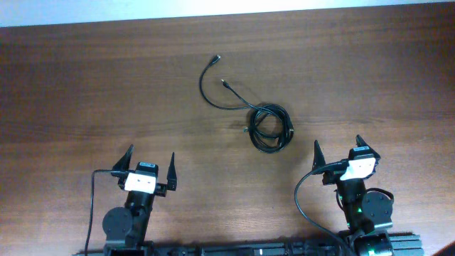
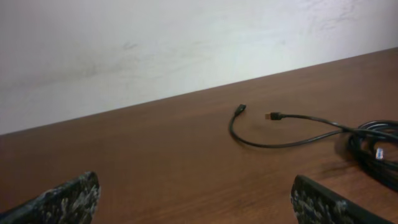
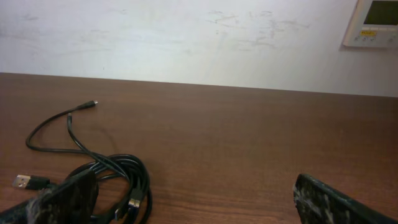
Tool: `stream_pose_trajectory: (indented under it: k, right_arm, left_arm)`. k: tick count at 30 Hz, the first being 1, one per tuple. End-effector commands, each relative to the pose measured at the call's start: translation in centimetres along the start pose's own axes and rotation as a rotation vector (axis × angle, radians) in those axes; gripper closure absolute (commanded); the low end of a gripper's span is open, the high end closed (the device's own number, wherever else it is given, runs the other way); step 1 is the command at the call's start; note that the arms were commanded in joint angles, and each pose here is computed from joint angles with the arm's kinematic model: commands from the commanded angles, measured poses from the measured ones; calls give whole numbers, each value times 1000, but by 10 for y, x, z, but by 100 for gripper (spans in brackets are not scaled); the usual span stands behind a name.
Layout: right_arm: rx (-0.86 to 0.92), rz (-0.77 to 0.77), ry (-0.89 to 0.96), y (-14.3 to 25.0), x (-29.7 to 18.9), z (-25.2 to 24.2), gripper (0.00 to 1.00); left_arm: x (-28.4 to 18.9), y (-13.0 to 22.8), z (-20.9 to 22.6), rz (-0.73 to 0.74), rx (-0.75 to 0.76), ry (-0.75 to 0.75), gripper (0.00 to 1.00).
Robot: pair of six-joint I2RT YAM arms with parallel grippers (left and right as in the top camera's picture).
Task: Untangle cables
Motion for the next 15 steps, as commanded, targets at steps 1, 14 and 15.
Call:
stream_pose_trajectory:
  k: [1,14,15]
  right_arm:
    - [7,10,-11,3,0,2,0]
    - [7,10,-11,3,0,2,0]
    - [7,10,-11,3,0,2,0]
  left_arm:
    - [0,-2,-2,-13,-12,23,1]
    - [4,-40,4,118,-116,-1,1]
    - [7,-45,5,144,-120,0,1]
Point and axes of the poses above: each gripper's point midway between its finger pads, its own x axis out along the fingers, its own z axis along the line the jaws close on, y = z × x, the point moved 5 cm from there along -x, back along the fingers, and after that the axes turned 6 degrees about -x, right-handed, at the moved point
